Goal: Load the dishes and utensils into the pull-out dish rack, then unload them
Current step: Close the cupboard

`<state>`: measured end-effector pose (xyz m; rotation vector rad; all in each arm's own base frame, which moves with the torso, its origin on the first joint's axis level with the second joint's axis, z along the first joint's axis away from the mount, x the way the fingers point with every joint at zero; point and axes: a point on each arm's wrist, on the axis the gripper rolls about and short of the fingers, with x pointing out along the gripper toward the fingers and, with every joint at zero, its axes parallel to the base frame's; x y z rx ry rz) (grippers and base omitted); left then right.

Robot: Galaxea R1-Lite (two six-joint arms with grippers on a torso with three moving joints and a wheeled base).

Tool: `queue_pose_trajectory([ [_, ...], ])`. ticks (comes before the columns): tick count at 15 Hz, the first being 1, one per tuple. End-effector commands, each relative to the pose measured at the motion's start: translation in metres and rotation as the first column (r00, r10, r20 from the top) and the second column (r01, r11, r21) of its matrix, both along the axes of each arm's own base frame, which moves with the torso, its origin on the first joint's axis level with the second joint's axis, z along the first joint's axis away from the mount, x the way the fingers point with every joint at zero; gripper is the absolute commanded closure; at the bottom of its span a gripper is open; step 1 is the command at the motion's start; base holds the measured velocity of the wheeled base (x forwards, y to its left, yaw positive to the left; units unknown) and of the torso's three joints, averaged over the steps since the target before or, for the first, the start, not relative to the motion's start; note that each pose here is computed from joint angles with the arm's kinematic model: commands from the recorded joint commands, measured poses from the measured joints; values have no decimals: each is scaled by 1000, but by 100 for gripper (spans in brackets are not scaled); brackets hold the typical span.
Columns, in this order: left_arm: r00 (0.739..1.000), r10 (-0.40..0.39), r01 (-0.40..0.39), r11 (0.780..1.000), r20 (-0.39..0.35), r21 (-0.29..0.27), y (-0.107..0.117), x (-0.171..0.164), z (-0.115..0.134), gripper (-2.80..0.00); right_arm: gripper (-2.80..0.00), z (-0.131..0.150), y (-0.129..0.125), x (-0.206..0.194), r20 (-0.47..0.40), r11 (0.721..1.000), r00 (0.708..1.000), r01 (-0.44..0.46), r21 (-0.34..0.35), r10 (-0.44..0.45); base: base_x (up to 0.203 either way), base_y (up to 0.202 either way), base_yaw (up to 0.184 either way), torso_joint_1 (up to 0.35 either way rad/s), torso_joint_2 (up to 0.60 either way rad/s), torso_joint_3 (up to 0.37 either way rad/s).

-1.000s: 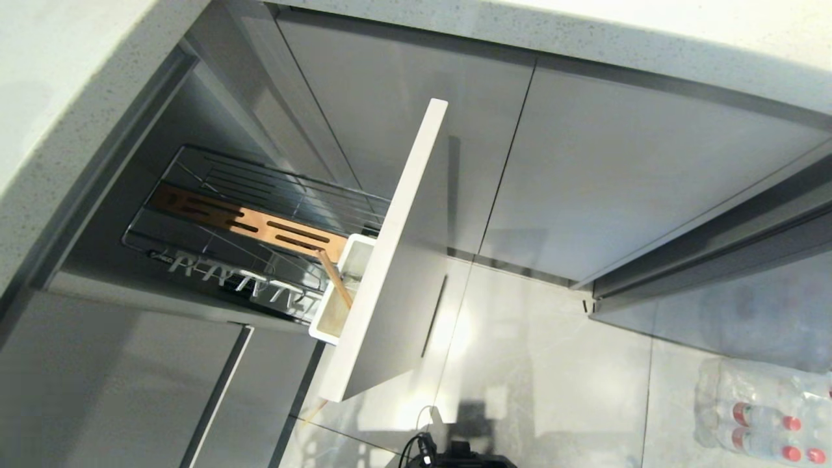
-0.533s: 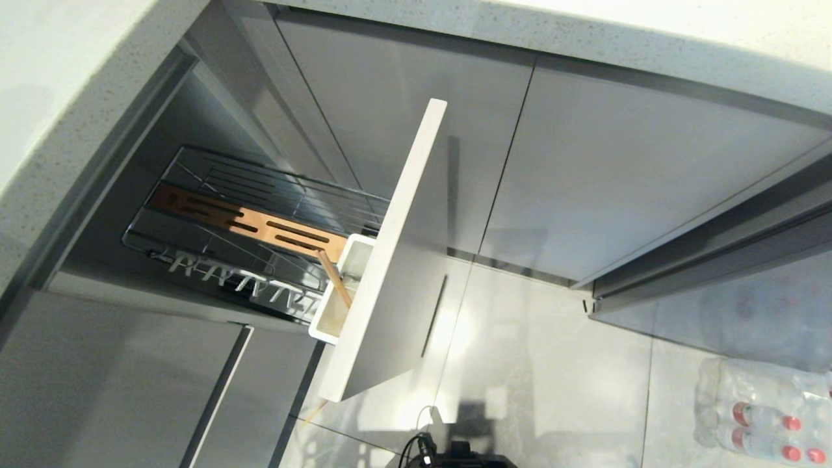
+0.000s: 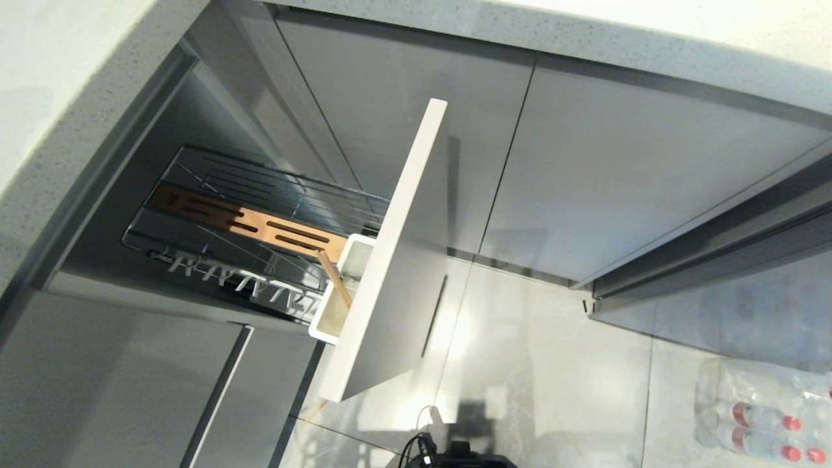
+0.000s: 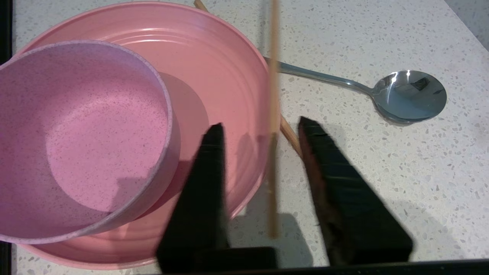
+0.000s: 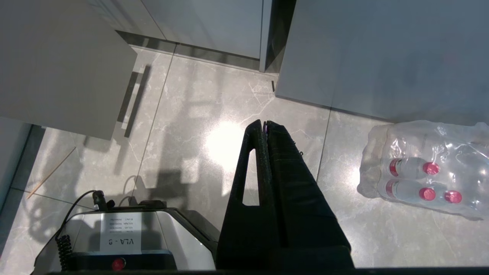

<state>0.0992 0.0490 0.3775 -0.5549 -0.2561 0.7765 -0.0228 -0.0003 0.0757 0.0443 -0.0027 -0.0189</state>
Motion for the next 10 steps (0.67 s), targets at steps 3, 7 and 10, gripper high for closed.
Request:
queue_pose_trajectory([
  [3,1000,4,-4,1000,10,2,-1,-2,2,-280,0,0,0,0,-1,1000,1000,0,1,0,0,0,0,0,0,0],
  [7,1000,5,-5,1000,22,9,-2,-6,4,-280,0,0,0,0,0,1000,1000,0,0,0,0,0,0,0,0,0],
  [10,999,5,-6,1000,41,22,-4,-12,8,-280,0,0,0,0,1,1000,1000,0,0,0,0,0,0,0,0,0],
])
